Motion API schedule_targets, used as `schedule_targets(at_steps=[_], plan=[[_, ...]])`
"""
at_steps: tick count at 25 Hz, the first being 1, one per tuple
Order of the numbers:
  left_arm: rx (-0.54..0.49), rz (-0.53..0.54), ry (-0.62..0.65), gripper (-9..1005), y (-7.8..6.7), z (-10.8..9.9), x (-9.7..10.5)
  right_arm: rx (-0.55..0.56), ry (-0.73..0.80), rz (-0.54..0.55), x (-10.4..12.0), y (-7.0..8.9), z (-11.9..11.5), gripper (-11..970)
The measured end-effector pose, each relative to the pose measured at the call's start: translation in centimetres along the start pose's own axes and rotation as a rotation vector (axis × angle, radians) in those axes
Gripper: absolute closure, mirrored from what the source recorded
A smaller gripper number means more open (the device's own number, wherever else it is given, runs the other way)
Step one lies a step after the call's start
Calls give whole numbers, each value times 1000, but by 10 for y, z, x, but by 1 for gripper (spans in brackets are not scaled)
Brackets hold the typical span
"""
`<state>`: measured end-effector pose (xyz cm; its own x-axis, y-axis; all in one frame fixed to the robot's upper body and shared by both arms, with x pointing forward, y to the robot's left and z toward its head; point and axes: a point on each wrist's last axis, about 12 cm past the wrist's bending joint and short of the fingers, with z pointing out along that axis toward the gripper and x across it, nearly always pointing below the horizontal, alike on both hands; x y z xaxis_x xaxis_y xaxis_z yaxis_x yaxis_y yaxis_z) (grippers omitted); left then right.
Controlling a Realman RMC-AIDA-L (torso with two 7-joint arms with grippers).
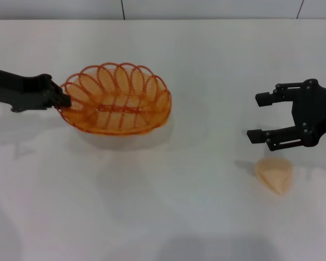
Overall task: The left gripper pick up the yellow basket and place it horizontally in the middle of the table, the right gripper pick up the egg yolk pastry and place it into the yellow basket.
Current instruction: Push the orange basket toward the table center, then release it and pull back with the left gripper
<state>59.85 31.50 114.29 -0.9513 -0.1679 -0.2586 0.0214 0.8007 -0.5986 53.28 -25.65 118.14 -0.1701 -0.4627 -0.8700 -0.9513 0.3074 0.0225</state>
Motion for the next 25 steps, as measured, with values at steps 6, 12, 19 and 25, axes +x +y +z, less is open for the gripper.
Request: schedule_targets(at_steps=[6, 12, 19, 25], plan=[[29, -36, 34, 912, -1, 20, 7, -11, -5, -3, -1, 1, 0, 158], [47, -35, 47, 912, -10, 29, 5, -27, -11, -3, -2, 3, -1, 158], [56, -36, 60, 912, -19, 43, 5, -41, -9, -4, -2, 5, -1, 158], [56, -63, 67, 912, -16, 54, 10, -47, -8, -4, -2, 6, -1, 158]])
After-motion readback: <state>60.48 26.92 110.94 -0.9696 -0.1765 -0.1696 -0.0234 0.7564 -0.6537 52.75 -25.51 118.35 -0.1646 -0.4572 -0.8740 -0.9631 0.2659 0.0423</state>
